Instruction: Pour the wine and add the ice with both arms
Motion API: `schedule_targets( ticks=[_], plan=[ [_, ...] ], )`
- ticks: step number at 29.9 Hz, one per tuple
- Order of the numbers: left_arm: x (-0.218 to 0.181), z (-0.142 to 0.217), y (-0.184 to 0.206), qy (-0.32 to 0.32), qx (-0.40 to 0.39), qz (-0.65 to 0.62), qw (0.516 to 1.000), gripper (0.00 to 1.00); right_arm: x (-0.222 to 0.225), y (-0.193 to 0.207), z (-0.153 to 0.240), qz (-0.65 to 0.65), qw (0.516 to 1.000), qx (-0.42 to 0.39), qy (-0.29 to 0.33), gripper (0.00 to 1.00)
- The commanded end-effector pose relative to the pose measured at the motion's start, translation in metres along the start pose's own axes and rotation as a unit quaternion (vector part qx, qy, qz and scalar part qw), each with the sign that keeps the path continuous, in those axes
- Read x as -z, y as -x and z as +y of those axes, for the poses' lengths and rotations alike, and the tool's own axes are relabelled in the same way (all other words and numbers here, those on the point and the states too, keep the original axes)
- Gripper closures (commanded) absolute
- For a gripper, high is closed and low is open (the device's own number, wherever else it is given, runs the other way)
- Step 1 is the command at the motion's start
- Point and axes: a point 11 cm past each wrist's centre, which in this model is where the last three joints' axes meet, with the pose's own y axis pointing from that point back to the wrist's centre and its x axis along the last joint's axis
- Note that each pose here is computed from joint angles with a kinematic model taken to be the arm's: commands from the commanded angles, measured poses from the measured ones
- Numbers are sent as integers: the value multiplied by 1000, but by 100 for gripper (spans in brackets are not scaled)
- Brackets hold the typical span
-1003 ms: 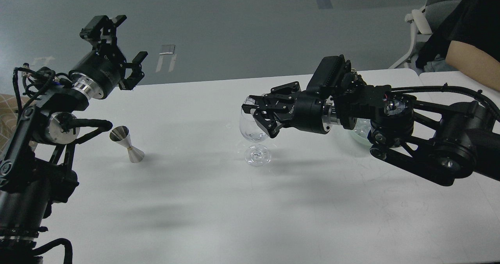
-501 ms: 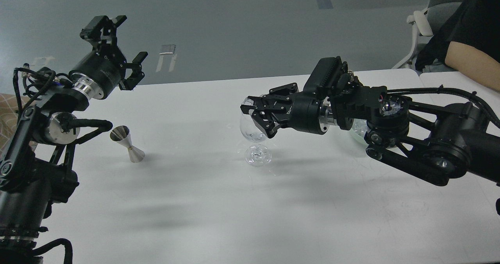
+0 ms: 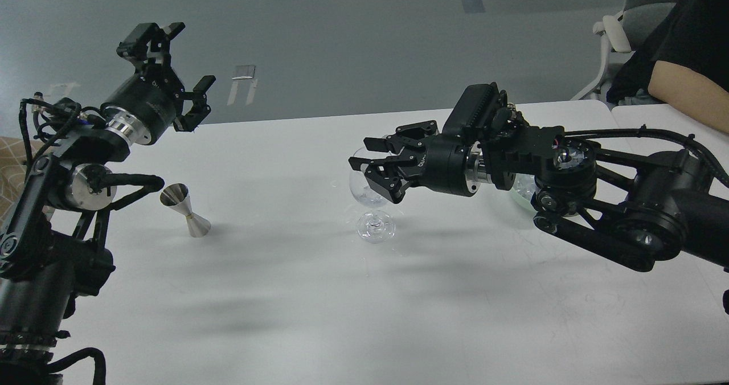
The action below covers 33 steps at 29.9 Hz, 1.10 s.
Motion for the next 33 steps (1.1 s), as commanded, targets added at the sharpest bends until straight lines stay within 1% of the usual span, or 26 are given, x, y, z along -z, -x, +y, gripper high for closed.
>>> schedule_targets(
  ticks=[1,3,5,7,8,9,10,11,12,13,16,18,20,22,24,28,32,33],
  plan=[
    [-1,0,0,1,0,0,1000,3,0,-1,0,0,1000,-1,0,56],
    [-1,0,0,1,0,0,1000,3,0,-3,0,1,1000,-4,1,55],
    [-1,0,1,1,1,0,1000,3,-2,-11,0,3,1000,-12,2,53],
    [-1,0,0,1,1,1,1000,3,-7,-24,2,2,999,-31,9,46],
    [-1,0,0,1,0,0,1000,3,-10,-31,4,1,999,-41,12,41],
    [-1,0,0,1,0,-1,1000,3,-16,-45,8,-4,998,-61,19,30],
    [-1,0,0,1,0,0,1000,3,-23,-57,12,-7,996,-80,28,24],
    [-1,0,0,1,0,0,1000,3,-28,-64,15,-10,995,-91,35,20],
    [-1,0,0,1,0,0,1000,3,-40,-76,21,-16,992,-112,51,6],
    [-1,0,0,1,0,0,1000,3,-45,-82,24,-22,990,-123,58,2],
    [-1,0,0,1,0,0,1000,3,-64,-103,32,-63,981,-166,78,0],
    [-1,0,0,1,1,0,1000,3,-91,-121,46,-102,968,-205,105,0],
    [-1,0,0,1,1,0,1000,3,-103,-129,54,-121,960,-222,117,0],
    [-2,0,0,2,2,4,1000,2,-124,-137,67,-159,946,-249,135,0],
    [-2,-1,0,2,2,6,1000,2,-148,-147,81,-221,921,-285,146,0],
    [-2,-2,-1,3,0,9,1000,2,-171,-153,91,-295,887,-321,153,0],
    [-4,-4,-2,6,-1,11,1000,2,-197,-145,104,-385,837,-355,160,0],
    [-4,-4,-2,6,-1,11,1000,2,-197,-145,104,-385,836,-355,160,0]
  ],
)
